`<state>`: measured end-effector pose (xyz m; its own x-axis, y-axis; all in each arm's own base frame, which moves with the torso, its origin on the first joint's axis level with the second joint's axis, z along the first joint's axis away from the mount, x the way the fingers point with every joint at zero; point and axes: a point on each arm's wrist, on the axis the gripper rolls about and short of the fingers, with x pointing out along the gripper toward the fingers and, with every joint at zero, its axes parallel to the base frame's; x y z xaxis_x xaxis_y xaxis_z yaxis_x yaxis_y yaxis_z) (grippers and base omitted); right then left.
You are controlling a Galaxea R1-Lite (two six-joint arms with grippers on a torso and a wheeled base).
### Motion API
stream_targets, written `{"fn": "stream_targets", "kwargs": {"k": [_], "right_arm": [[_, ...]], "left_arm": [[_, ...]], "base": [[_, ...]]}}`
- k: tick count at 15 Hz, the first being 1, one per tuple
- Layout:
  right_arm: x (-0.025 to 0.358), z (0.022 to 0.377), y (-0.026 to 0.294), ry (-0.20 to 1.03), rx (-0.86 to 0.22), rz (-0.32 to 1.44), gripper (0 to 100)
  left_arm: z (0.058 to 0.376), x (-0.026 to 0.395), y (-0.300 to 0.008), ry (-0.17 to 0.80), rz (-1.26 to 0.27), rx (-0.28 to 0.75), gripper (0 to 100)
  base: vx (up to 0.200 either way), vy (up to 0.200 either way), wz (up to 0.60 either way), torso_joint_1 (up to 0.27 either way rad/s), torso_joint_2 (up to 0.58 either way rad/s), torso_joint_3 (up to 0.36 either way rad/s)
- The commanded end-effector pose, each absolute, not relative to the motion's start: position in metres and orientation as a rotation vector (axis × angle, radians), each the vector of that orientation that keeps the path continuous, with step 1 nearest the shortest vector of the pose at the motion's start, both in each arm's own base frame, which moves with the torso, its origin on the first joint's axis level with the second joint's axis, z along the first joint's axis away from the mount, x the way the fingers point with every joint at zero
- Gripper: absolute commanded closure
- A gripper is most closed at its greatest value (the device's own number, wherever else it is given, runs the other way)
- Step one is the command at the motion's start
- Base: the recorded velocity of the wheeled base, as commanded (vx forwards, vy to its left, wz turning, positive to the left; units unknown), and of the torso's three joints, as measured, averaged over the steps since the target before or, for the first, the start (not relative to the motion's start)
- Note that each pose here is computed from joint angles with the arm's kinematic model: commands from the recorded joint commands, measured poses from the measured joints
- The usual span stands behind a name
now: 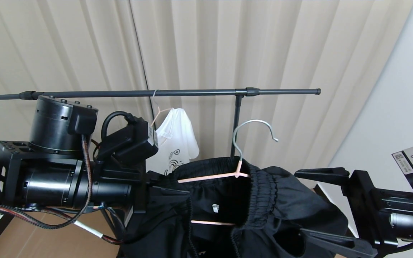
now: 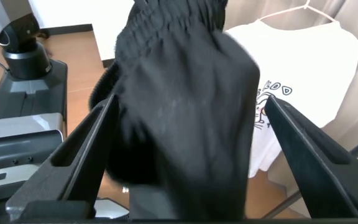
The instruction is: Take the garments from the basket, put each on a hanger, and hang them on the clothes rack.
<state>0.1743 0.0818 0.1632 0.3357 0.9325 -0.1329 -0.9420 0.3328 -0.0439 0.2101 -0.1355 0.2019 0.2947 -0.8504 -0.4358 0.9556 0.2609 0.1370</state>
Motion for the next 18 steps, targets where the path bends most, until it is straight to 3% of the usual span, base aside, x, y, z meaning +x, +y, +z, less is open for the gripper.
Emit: {"fn": "stream_targets", "kwargs": {"k": [1,9,18], "right_arm": [[0.177,0.164,0.079,0.088,-0.119,1.209,0],[0.192,0.151,0.077,0.119,-0.137,1.178,0],[0.214,0.113,0.078,0.196,-0.243,1.171,0]], "left_arm": [[0.205,0.206,-0.128,0.288,-1.226,0.406,100],[0.214,0.193,-0.103,0.276,-1.142,0.356,100],[0.220,0.184,-0.087,0.250,-1.082,0.353,100]], "base": [[0.000,0.000,0.00,0.000,0.00,0.000],[0.000,0.000,0.00,0.000,0.00,0.000],[0.000,0.000,0.00,0.000,0.00,0.000]]}}
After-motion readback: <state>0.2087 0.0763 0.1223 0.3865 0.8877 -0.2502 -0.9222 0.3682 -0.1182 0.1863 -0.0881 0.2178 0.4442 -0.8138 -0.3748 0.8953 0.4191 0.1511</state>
